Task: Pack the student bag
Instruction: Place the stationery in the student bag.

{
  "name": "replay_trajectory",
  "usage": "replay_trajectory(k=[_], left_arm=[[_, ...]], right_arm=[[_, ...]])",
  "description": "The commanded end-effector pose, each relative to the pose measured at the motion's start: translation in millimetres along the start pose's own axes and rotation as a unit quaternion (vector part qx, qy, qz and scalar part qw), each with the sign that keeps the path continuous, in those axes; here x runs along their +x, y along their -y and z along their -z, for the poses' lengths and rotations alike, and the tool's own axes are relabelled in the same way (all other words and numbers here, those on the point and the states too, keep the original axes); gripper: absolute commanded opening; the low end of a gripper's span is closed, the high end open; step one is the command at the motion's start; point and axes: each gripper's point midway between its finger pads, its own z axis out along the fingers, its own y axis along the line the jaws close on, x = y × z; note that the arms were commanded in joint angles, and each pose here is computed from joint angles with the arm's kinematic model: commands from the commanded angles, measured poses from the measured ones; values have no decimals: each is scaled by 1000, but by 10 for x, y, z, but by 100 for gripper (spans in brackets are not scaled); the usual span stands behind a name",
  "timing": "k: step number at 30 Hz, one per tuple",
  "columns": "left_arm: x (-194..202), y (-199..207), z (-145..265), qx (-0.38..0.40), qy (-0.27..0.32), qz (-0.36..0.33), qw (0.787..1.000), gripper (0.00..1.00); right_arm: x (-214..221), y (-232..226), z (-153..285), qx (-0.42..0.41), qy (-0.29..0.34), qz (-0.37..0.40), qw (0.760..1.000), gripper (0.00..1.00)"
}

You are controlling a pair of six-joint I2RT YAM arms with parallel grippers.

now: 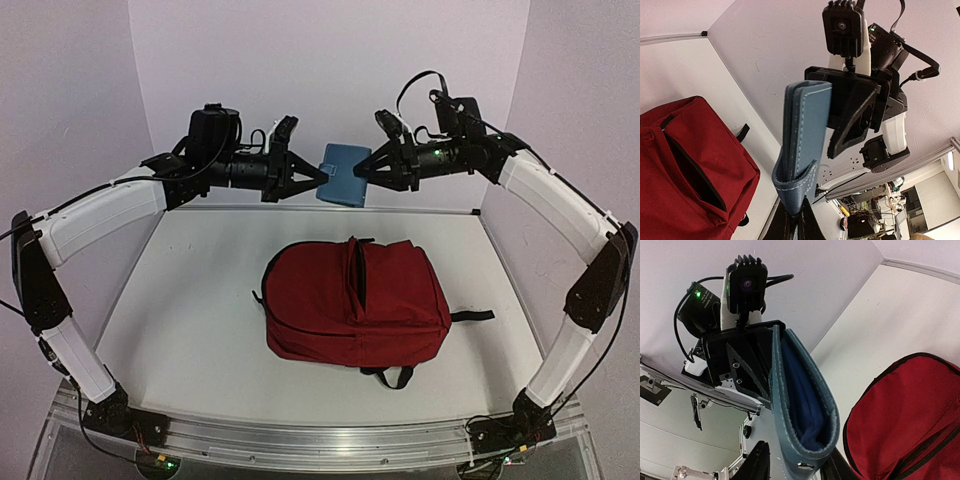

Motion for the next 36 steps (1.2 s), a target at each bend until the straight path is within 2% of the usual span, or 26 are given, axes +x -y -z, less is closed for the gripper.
replay_trajectory(k=[1, 2, 4, 6, 8, 11, 13, 16, 19, 22, 25, 27, 29, 36], left_arm=[[-106, 282, 67, 31, 14, -27, 999, 14], [-94, 271, 73, 27, 12, -24, 999, 21], [-78, 250, 92, 17, 10, -19, 1000, 42], [-81, 155, 152, -12, 17, -1, 1000, 65], [-86, 13, 247, -31, 24, 33, 999, 77], [-87, -127, 372, -44, 32, 76, 996, 89], [-79, -153, 408, -44, 29, 96, 994, 94], [-54, -154, 391, -35, 9, 118, 992, 97], [-12, -134, 322, -18, -17, 140, 990, 96], [40, -74, 239, 19, -50, 160, 986, 92], [110, -33, 160, 43, -82, 169, 981, 89], [159, -5, 107, 56, -100, 171, 978, 87], [192, 12, 65, 66, -113, 174, 976, 87], [266, 84, -53, 95, -147, 182, 968, 85]], right_arm=[[-105, -278, 68, -28, 17, 45, 998, 16], [-114, -290, 78, -25, 20, 52, 998, 11], [-136, -324, 127, -14, 31, 77, 996, 1], [-147, -327, 206, 15, 47, 120, 992, 0], [-141, -337, 330, 61, 63, 195, 977, 0], [-51, -176, 471, 160, 57, 325, 930, 0], [66, -83, 549, 220, 33, 432, 874, 0], [77, 7, 701, 297, 32, 552, 779, 0], [18, -75, 822, 332, 53, 641, 690, 0], [91, -64, 851, 347, 52, 710, 611, 0], [205, -149, 870, 346, 72, 787, 505, 0], [318, -154, 838, 338, 76, 824, 449, 0], [422, -147, 800, 325, 79, 842, 423, 0], [645, -118, 675, 291, 85, 882, 362, 0]])
